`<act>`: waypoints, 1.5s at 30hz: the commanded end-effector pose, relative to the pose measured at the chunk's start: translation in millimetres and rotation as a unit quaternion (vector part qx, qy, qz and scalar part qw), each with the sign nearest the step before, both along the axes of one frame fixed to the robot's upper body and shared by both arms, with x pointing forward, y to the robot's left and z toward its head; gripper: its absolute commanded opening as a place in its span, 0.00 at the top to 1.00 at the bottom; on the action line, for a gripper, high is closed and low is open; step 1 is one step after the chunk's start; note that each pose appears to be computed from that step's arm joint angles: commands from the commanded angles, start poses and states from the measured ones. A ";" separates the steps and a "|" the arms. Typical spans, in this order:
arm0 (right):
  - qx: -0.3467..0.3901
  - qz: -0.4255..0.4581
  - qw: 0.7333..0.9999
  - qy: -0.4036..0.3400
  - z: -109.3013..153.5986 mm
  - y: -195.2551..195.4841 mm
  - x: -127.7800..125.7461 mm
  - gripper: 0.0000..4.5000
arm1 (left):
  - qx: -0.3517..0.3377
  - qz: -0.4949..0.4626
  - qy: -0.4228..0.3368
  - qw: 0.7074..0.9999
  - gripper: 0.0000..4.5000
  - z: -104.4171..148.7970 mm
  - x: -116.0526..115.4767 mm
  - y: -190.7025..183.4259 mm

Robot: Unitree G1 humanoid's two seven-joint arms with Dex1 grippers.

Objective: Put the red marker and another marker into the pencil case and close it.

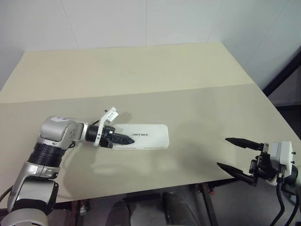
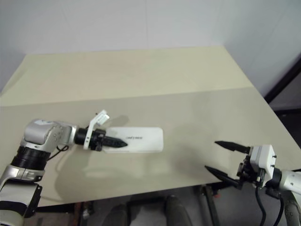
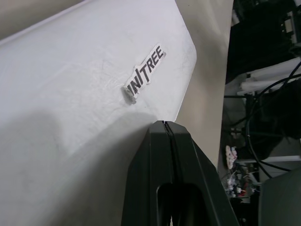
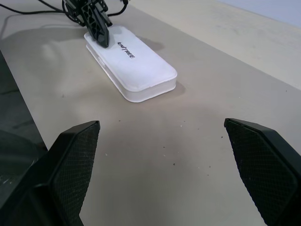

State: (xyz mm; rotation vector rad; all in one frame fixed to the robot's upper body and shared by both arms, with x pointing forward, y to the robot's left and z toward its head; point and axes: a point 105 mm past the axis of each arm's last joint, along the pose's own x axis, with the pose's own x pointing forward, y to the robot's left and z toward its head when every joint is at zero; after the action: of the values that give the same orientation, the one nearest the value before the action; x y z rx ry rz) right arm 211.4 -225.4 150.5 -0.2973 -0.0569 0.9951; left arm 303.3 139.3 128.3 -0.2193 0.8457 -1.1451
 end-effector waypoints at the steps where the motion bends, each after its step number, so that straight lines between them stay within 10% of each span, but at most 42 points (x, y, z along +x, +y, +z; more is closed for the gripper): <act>1: -0.005 0.005 1.000 -0.012 3.7 -0.3 1.9 0.00 | 0.010 0.010 -0.053 0.998 1.00 11.1 0.5 2.6; 14: -0.014 0.023 1.000 -0.010 5.9 -1.4 18.6 0.00 | -0.111 0.014 -0.415 0.903 1.00 85.4 -24.2 -1.2; 21: -0.016 0.042 0.999 -0.016 8.0 5.7 35.8 0.00 | -0.137 0.006 -0.550 0.824 0.58 102.9 -35.4 19.6; 29: -0.024 0.057 0.998 -0.022 11.5 6.7 48.5 0.00 | -0.132 -0.049 -0.564 0.813 0.00 97.4 -43.3 33.5; 45: -0.050 0.077 0.994 -0.056 32.2 2.4 66.2 0.00 | 0.033 -0.264 -0.463 0.846 0.00 47.7 -67.4 104.0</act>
State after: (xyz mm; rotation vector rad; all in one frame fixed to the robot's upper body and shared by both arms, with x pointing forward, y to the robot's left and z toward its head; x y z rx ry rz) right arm 277.0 -219.0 174.6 -0.4011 -0.1144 1.1396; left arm 249.2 242.9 174.8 0.6016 0.0512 -1.4005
